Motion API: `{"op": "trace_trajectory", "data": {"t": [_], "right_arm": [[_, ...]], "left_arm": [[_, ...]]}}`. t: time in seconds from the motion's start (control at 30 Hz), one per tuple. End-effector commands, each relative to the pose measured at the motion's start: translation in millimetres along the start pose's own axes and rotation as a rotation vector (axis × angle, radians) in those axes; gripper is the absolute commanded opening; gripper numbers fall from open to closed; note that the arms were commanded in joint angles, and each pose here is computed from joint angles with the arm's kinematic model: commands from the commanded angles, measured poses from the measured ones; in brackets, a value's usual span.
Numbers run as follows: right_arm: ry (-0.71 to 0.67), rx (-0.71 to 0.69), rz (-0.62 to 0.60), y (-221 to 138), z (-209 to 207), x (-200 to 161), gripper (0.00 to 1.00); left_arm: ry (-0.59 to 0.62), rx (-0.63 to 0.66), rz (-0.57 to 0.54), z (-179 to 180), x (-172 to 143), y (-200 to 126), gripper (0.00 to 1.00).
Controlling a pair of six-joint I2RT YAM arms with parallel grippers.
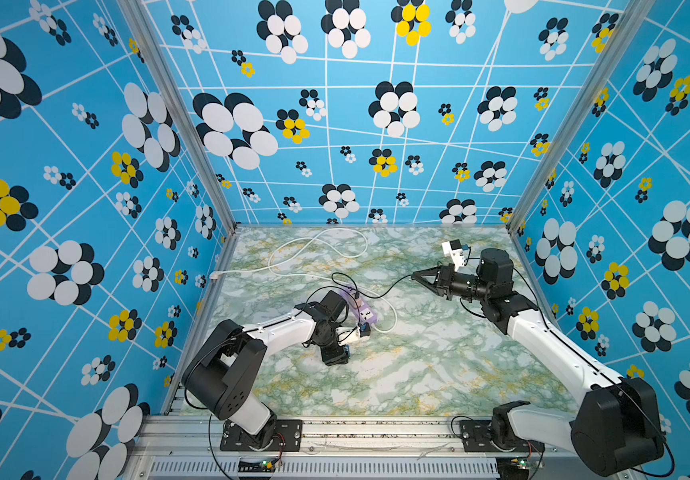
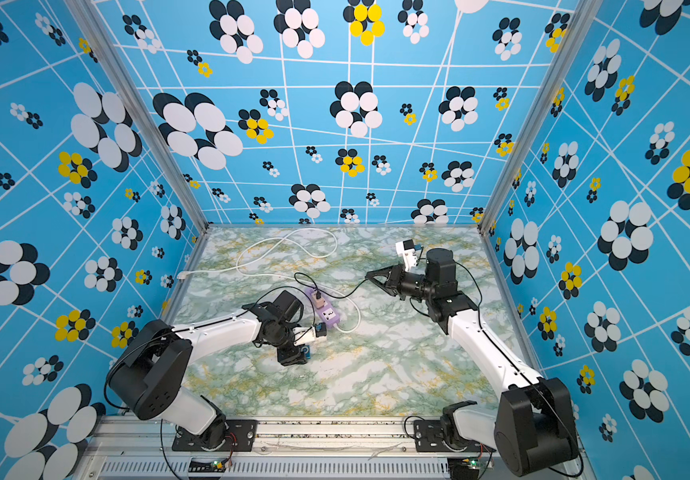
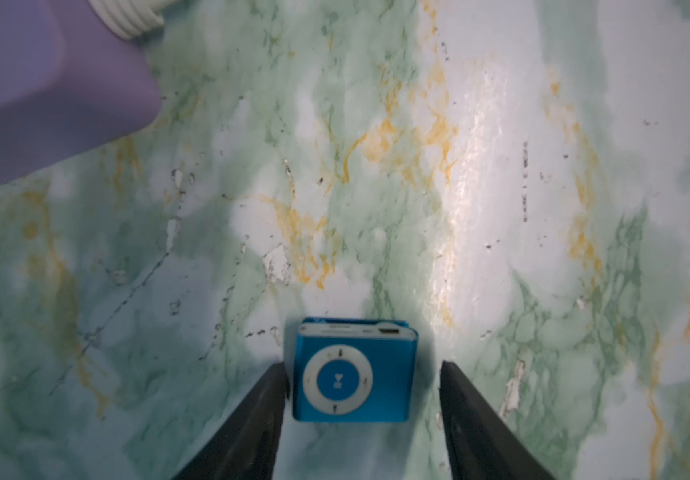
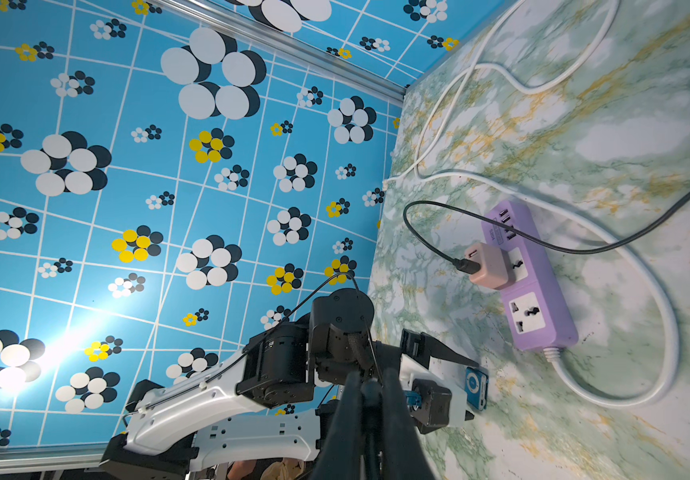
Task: Charge mp3
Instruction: Pick up the MP3 player from the center of the board.
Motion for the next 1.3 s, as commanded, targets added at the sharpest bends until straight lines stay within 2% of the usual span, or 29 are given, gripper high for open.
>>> {"op": "trace_trajectory", "data": {"t": [0.0,0.27,0.4,0.53,0.63,0.73,0.83,0.93,1.03,1.13,1.27], "right_arm": [[-0.021,0.026,-0.025,-4.0,5.6,3.6,0.00],[-0.017,0.037,-0.031,-3.1,6.6,6.9,0.00],[-0.016,0.039,-0.030,-4.2,7.2,6.3,0.00],[-0.013,0.037,-0.031,-5.3,6.7,5.9,0.00],[-0.010,0.034,-0.030,-5.7,6.1,6.0,0.00],[0.000,0.027,-0.030,-6.1,8.0,7.6,0.00],[0.041,0.053,-0.041,-6.3,18.4,15.1,0.00],[0.023,0.133,-0.065,-9.3,47.5,26.7,0.00],[-0.053,0.113,-0.052,-13.8,72.2,27.6,0.00],[-0.199,0.120,-0.059,-21.3,101.4,21.2,0.00],[-0.346,0.174,-0.140,-34.4,132.3,16.6,0.00]], "left_arm": [[0.006,0.026,0.032,-0.9,-10.3,4.4,0.59],[0.029,0.065,0.070,-7.2,-10.1,14.2,0.49],[0.030,0.091,0.071,-8.9,-11.0,16.2,0.48],[0.020,0.094,0.082,-10.6,-14.9,17.6,0.31],[0.023,0.112,0.036,-11.0,-7.6,6.4,0.27],[0.011,0.162,-0.088,-11.2,16.0,-30.0,0.26],[0.047,0.224,-0.290,-13.3,57.3,-94.2,0.26],[0.126,0.246,-0.493,-19.7,102.7,-167.4,0.27],[0.252,0.233,-0.614,-22.2,132.7,-218.0,0.29],[0.369,0.215,-0.676,-18.9,151.0,-244.3,0.30],[0.411,0.206,-0.736,-10.3,173.8,-263.3,0.30]]}}
Point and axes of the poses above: each gripper's point midway between its finger pads, its own y axis out along the fingers, its own z axis along the line the jaws close on, x = y × z, the point moved 7 cm from there along -y, back along the fingers, and after that the axes turned 5 degrees about -y, right-handed, at the moved point
